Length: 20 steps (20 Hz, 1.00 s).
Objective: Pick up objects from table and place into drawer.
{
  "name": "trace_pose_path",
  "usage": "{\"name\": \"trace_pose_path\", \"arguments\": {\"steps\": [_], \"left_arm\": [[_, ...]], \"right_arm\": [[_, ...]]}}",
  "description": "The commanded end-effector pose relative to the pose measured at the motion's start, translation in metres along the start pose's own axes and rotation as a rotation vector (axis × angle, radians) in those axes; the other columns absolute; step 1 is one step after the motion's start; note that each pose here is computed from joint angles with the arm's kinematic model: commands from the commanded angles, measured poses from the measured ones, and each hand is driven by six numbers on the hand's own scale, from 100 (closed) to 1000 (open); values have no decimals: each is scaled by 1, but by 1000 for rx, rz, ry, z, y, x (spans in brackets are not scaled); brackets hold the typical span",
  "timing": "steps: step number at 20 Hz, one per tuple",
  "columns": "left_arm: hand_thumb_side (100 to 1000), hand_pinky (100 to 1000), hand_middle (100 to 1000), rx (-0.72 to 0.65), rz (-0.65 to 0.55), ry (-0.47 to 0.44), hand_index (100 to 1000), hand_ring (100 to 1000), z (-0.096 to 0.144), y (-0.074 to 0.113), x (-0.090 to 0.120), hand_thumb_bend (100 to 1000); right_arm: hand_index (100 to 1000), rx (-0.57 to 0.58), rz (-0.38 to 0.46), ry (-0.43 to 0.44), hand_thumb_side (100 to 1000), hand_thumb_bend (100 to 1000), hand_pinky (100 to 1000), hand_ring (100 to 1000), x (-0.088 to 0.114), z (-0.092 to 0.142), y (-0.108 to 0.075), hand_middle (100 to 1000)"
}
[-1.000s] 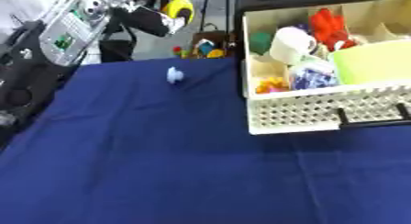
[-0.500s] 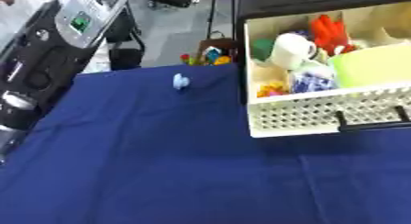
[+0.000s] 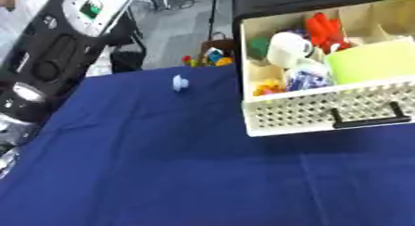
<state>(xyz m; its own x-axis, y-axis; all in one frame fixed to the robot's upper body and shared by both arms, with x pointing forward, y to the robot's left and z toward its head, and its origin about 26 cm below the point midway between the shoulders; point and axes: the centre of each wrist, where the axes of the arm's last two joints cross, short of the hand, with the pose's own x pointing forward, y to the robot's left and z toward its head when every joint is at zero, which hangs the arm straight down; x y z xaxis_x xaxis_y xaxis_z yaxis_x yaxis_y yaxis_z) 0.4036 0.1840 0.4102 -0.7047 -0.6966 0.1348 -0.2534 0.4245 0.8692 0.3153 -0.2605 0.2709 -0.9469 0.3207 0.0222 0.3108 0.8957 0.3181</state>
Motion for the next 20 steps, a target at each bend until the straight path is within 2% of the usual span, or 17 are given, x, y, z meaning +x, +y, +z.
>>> {"name": "trace_pose_path", "arguments": {"steps": [1, 8, 13, 20], "left_arm": [[409, 231, 490, 40, 18, -22, 588, 434, 0, 10, 5, 100], [415, 216, 489, 7, 129, -96, 578, 421, -13, -9, 30, 100], [418, 212, 492, -58, 210, -80, 577, 418, -12, -25, 29, 100], [439, 221, 504, -120, 297, -87, 586, 424, -13, -37, 30, 100]], "right_arm": [[778, -9, -24, -30, 1000, 100, 711, 750, 4, -8, 4, 660], [779, -67, -21, -36, 1000, 100, 714, 747, 4, -12, 6, 659], [779, -98, -8, -39, 1000, 100, 716, 749, 3, -14, 6, 653], [779, -118, -1, -36, 1000, 100, 716, 750, 4, -15, 8, 649]]}}
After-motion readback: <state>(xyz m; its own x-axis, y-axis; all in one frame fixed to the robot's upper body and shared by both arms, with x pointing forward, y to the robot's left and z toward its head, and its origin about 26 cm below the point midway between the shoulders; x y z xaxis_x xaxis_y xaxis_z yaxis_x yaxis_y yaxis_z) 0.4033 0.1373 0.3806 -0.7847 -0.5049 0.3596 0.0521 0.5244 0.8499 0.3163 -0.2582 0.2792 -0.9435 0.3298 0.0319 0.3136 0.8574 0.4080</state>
